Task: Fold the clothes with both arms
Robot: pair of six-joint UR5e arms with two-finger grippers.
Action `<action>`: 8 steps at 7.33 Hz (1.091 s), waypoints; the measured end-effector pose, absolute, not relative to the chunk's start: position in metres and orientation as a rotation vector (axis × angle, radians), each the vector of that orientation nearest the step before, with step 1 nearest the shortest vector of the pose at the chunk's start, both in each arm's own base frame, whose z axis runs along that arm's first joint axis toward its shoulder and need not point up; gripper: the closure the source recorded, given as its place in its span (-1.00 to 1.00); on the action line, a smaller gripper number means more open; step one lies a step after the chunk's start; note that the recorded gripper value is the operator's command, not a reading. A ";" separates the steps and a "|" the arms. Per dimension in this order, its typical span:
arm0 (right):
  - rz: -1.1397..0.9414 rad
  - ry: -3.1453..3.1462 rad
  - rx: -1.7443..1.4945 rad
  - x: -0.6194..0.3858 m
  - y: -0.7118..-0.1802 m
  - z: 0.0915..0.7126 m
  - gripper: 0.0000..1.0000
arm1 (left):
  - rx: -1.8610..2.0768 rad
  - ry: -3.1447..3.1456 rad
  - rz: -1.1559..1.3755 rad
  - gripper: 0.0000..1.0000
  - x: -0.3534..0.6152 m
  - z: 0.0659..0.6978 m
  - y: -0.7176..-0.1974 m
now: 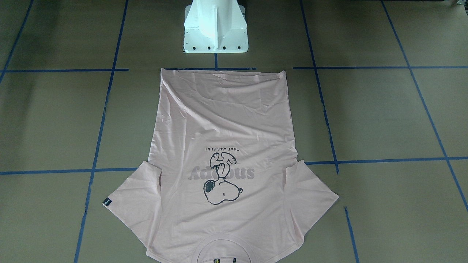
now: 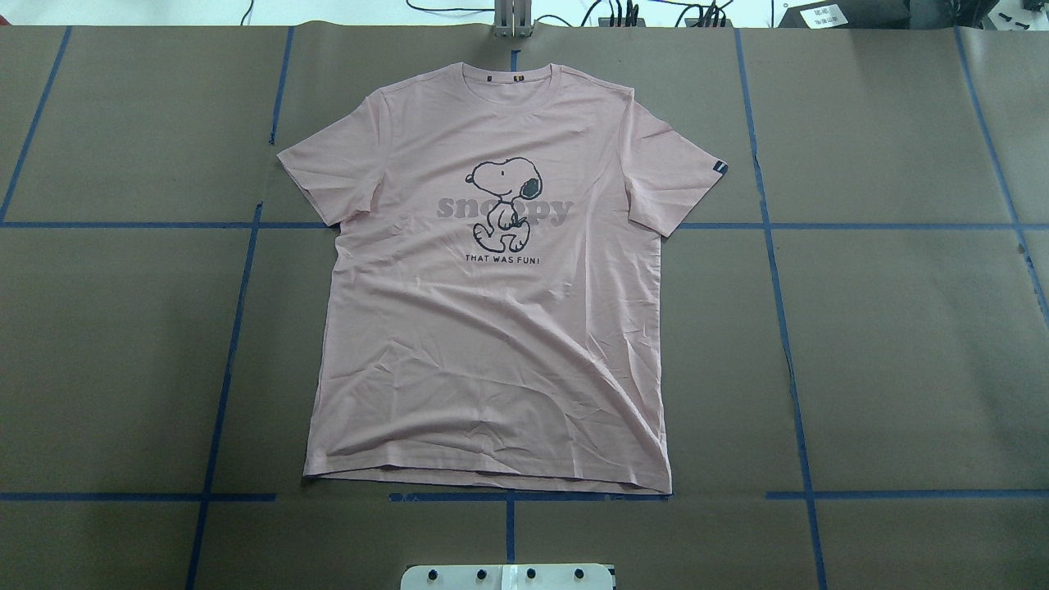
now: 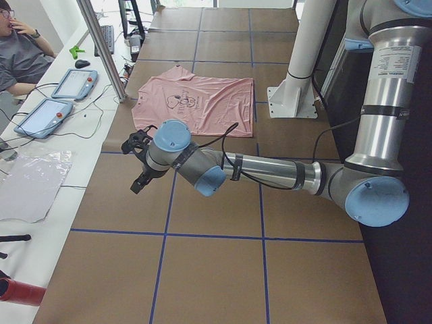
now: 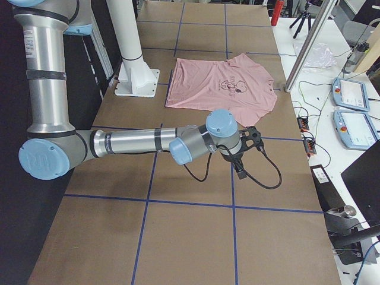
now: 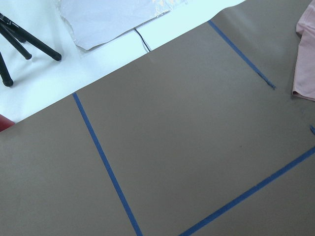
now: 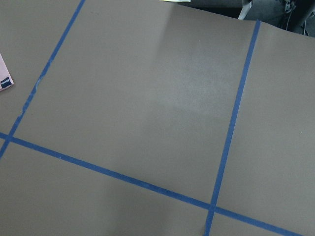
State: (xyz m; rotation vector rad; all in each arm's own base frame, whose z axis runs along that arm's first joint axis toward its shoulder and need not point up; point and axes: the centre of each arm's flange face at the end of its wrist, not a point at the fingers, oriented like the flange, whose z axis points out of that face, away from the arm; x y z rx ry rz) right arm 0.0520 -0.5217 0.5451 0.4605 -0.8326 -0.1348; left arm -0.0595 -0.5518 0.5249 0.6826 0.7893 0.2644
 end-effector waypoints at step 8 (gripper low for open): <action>0.083 -0.865 0.404 -0.213 -0.624 0.399 -0.70 | 0.735 0.906 0.280 -1.00 0.020 0.498 -0.571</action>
